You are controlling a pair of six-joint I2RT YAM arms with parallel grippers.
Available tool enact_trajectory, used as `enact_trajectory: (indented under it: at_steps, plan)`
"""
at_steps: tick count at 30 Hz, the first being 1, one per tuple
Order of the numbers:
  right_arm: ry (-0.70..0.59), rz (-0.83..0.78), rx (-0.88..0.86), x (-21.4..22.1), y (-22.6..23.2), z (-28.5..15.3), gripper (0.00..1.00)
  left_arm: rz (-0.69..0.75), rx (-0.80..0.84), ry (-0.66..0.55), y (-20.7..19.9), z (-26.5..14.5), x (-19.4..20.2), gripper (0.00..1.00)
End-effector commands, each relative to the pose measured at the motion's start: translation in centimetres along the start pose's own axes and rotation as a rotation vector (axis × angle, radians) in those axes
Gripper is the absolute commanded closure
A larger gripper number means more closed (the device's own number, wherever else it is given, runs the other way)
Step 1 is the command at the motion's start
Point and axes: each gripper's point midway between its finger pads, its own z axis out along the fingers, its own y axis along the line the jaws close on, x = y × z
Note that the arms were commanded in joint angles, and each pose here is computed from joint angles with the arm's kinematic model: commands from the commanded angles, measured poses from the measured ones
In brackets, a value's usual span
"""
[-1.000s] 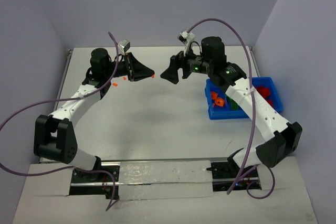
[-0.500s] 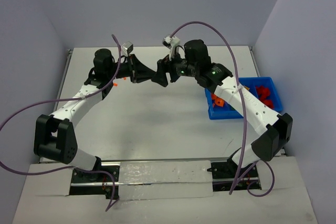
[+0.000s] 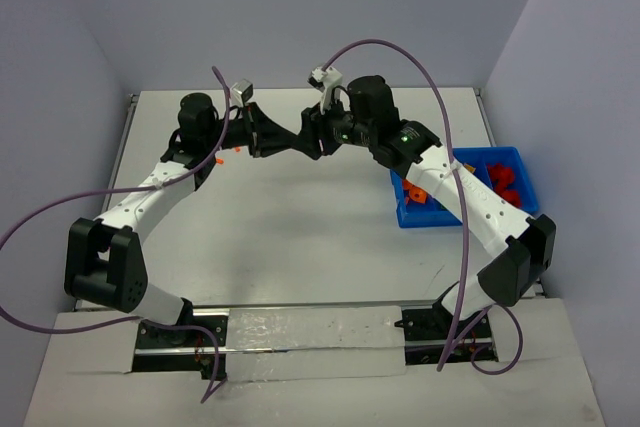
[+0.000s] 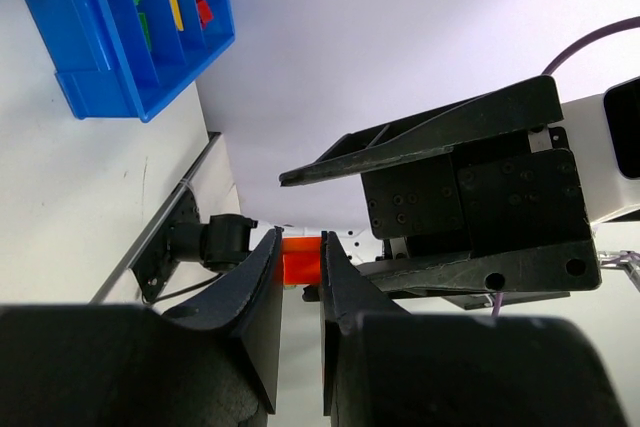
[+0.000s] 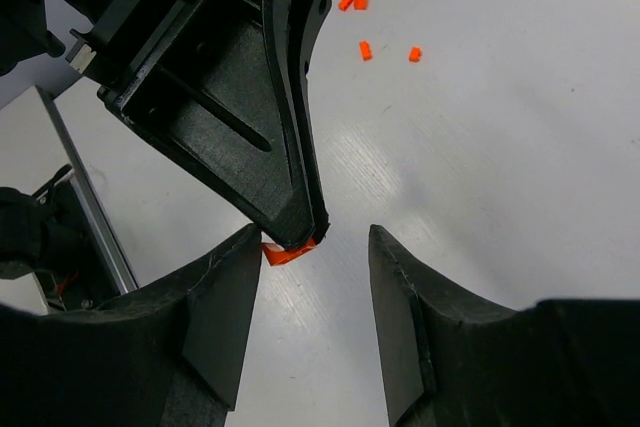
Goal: Sort the legos into containers by color
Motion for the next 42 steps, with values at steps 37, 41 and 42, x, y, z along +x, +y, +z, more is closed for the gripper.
enact_trajectory:
  at_steps: [37, 41, 42]
  plan:
    - [0.071, -0.017, 0.048, 2.4, -1.1, -1.2, 1.0, 0.255, -0.135, -0.247, 0.1, -4.1, -6.0, 0.01]
    - [0.153, -0.009, 0.22, 6.3, -6.8, -3.9, 1.0, 0.552, -0.4, -0.382, 1.5, -5.9, -8.7, 0.01]
    - [0.182, 0.01, 0.288, 7.8, -8.9, -5.3, 1.0, 0.637, -0.497, -0.408, 2.3, -6.6, -9.4, 0.01]
